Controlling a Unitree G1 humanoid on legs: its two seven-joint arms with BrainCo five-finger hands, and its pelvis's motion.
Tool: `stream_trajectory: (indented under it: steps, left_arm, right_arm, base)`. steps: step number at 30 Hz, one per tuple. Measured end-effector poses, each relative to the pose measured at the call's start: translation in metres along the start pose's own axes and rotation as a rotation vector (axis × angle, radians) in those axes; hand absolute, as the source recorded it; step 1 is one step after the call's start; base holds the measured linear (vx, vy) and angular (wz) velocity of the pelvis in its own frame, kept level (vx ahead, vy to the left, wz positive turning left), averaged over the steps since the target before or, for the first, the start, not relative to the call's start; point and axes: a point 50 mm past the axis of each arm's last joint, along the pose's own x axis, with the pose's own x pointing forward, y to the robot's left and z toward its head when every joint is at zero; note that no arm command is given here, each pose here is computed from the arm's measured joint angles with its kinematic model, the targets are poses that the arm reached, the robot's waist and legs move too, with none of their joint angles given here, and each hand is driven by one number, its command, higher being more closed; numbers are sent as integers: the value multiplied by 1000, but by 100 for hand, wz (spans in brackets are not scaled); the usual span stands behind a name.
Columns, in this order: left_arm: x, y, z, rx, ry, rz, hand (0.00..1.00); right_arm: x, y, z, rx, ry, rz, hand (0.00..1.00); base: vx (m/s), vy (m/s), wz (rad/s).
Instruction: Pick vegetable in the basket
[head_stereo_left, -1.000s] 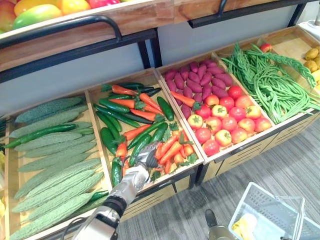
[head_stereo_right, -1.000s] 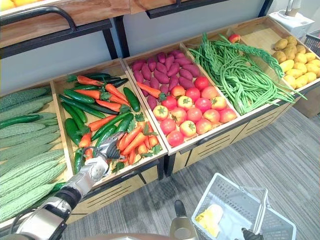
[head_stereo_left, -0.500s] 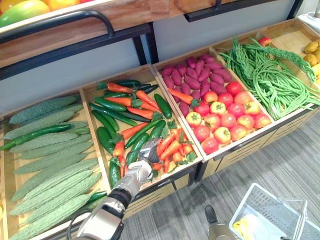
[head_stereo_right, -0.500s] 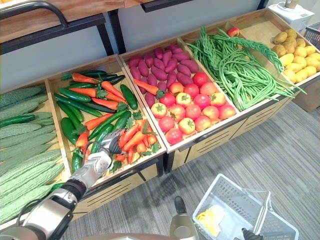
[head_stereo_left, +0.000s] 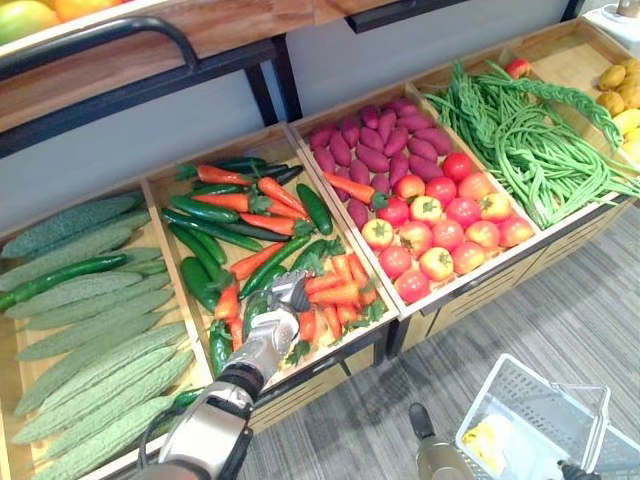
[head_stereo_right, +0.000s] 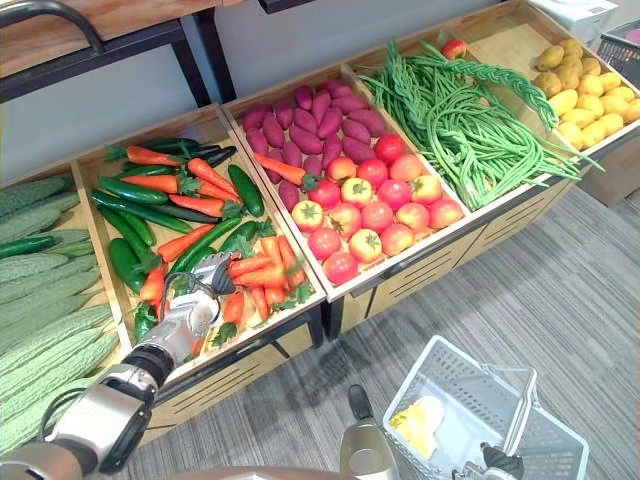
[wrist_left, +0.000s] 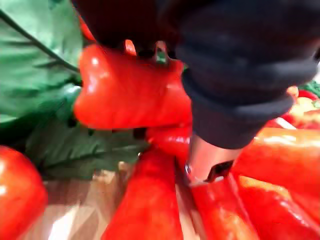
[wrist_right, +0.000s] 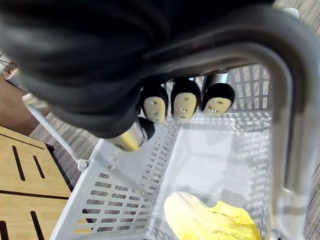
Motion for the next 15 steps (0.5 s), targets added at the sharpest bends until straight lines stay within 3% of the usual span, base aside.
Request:
stream_trajectory:
  steps: [15]
  left_arm:
    - [-1, -7, 8, 10, -26, -51, 100]
  right_arm:
    - [1, -3, -2, -7, 23, -5, 100]
  base:
    - [-20, -34, 7]
